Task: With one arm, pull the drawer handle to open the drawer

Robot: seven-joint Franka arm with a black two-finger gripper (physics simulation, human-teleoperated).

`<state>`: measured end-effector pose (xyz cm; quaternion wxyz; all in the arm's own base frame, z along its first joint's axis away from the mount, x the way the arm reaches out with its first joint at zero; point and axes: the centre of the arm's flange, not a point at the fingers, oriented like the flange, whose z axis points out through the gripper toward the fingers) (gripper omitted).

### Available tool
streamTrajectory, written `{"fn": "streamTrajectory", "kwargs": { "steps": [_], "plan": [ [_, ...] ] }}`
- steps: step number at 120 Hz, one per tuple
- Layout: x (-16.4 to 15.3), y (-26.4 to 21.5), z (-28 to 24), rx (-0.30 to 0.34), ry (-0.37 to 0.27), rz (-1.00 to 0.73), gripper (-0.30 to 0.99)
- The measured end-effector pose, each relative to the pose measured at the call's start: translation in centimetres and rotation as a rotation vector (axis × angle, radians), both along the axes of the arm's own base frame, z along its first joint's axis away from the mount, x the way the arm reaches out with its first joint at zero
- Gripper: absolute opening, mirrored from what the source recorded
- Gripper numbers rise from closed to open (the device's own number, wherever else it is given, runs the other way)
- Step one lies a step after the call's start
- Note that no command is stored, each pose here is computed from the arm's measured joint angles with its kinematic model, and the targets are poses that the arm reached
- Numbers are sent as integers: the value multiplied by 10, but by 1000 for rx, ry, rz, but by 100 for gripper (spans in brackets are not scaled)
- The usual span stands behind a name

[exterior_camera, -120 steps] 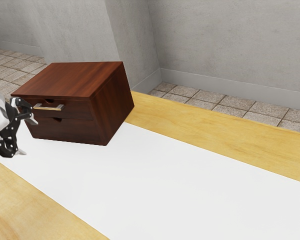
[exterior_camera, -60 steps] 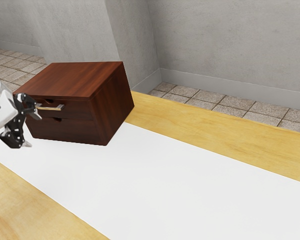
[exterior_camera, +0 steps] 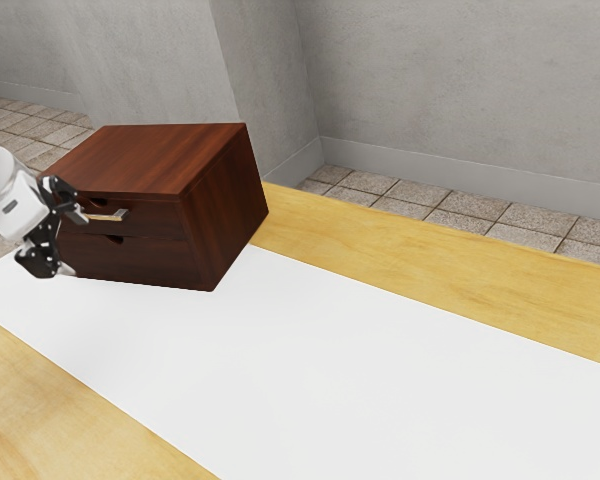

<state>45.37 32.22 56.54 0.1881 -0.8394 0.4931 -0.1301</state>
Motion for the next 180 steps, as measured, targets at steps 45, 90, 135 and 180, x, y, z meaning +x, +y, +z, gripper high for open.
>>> {"fn": "streamTrajectory", "kwargs": {
  "steps": [45,90,135,180],
  "plan": [
    [21,31,-7,1,-42,30,69],
    [43,48,-17,-6,-49,41,69],
    [53,56,-31,-13,-34,45,69],
    [55,57,-38,-25,-27,47,65]
  ]
}}
